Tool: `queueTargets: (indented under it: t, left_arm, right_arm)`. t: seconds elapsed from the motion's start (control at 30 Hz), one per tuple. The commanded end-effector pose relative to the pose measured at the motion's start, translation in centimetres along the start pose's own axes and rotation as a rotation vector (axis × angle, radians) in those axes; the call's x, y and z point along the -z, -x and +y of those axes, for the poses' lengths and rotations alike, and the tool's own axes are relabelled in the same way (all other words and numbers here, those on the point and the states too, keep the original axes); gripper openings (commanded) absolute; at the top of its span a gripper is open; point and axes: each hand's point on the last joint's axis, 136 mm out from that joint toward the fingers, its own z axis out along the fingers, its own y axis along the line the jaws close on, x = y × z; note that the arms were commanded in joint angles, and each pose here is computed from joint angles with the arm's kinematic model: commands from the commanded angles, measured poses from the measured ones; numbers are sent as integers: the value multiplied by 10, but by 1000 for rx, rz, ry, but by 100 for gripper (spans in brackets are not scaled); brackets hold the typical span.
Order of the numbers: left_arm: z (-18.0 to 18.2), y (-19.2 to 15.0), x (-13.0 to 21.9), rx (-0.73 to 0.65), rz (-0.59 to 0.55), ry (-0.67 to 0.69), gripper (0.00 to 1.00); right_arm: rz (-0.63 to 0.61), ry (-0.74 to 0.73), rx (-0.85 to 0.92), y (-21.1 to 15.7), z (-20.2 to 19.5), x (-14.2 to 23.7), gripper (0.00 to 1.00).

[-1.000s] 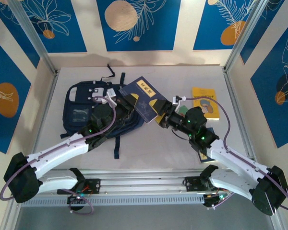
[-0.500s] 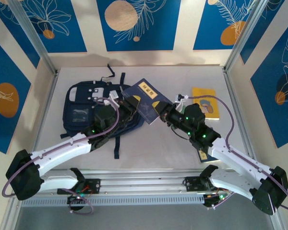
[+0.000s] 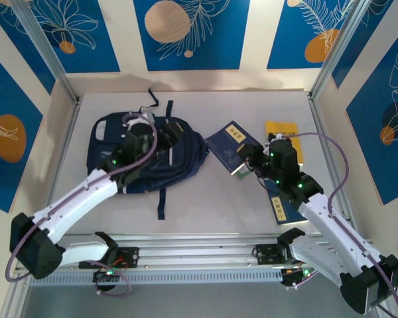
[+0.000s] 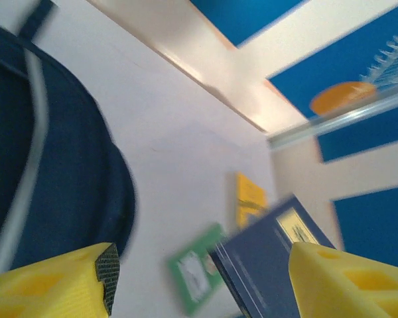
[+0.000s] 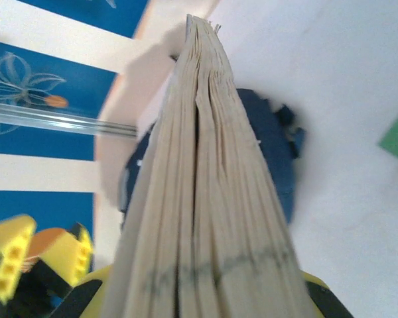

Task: Pack books, pencil case, and school supplies into a backpack

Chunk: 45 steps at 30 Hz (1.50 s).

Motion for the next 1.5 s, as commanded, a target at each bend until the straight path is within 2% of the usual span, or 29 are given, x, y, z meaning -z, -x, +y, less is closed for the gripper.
queueTargets:
  t: [0.0, 0.17, 0.37, 0.53, 0.73, 1.0, 1.23, 1.3, 1.47]
  left_arm:
    - [42, -16, -21, -225, 212, 147, 66]
    - [58, -23, -70, -263, 443, 128, 61]
    - [74, -26, -110, -272, 530, 170, 58]
    - [94, -34, -125, -267, 566, 233, 56]
    - [121, -37, -122, -269, 563, 302, 55]
    - [122, -27, -113, -253, 529, 278, 56]
    - [117, -38, -131, -205, 572, 212, 56]
    - [114, -42, -136, -185, 581, 190, 53]
    - [107, -47, -141, -173, 592, 147, 35]
  right_arm:
    - [91, 0, 103, -15, -3, 14, 0]
    - [88, 0, 202, -16, -2, 37, 0]
    - [63, 46, 240, -13, 1, 58, 0]
    - [89, 80, 225, -15, 7, 65, 0]
    - [103, 101, 223, -16, 9, 64, 0]
    - [134, 90, 200, -18, -1, 51, 0]
    - [157, 81, 183, -21, -9, 42, 0]
    - [161, 71, 178, -22, -13, 40, 0]
    - [212, 78, 125, -29, -18, 32, 0]
